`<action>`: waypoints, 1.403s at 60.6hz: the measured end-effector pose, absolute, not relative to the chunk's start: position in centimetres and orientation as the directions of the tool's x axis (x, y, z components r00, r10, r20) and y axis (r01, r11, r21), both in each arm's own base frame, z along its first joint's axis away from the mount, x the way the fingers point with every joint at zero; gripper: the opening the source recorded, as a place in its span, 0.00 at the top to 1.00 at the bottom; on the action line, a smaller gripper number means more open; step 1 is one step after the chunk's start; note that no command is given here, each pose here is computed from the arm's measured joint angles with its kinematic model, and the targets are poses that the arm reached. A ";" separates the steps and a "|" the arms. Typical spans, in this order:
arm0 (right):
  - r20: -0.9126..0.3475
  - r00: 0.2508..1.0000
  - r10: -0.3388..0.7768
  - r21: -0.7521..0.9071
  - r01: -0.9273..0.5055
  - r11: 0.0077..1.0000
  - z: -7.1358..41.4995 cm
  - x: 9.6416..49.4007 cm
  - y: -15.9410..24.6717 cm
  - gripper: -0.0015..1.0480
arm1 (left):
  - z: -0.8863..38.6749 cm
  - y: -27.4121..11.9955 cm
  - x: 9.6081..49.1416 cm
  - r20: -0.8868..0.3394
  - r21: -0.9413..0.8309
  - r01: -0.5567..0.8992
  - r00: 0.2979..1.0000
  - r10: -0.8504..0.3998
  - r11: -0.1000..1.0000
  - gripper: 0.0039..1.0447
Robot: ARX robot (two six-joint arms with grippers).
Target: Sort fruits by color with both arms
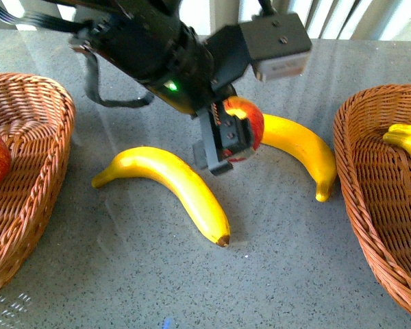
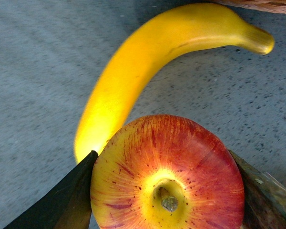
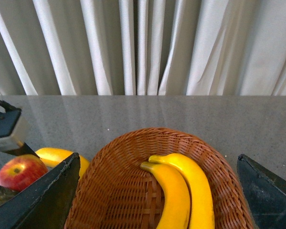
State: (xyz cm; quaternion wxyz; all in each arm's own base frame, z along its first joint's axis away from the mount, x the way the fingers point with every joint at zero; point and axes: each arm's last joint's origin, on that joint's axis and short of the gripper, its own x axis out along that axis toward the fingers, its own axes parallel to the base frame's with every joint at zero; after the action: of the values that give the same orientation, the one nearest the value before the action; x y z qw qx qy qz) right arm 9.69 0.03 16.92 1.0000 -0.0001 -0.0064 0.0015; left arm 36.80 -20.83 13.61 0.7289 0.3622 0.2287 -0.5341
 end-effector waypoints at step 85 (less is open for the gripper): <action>0.013 1.000 0.003 0.000 -0.003 1.000 16.9 9.7 0.0 0.09 | 21.4 -0.3 31.9 -0.402 0.266 0.640 0.753 -0.520 0.721 0.10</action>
State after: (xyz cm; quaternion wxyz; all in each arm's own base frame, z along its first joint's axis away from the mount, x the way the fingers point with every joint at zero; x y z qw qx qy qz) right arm 9.69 0.03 16.92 1.0000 -0.0001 -0.0064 0.0015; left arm 31.85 -0.30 21.36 0.9153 0.1975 0.1511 -0.3169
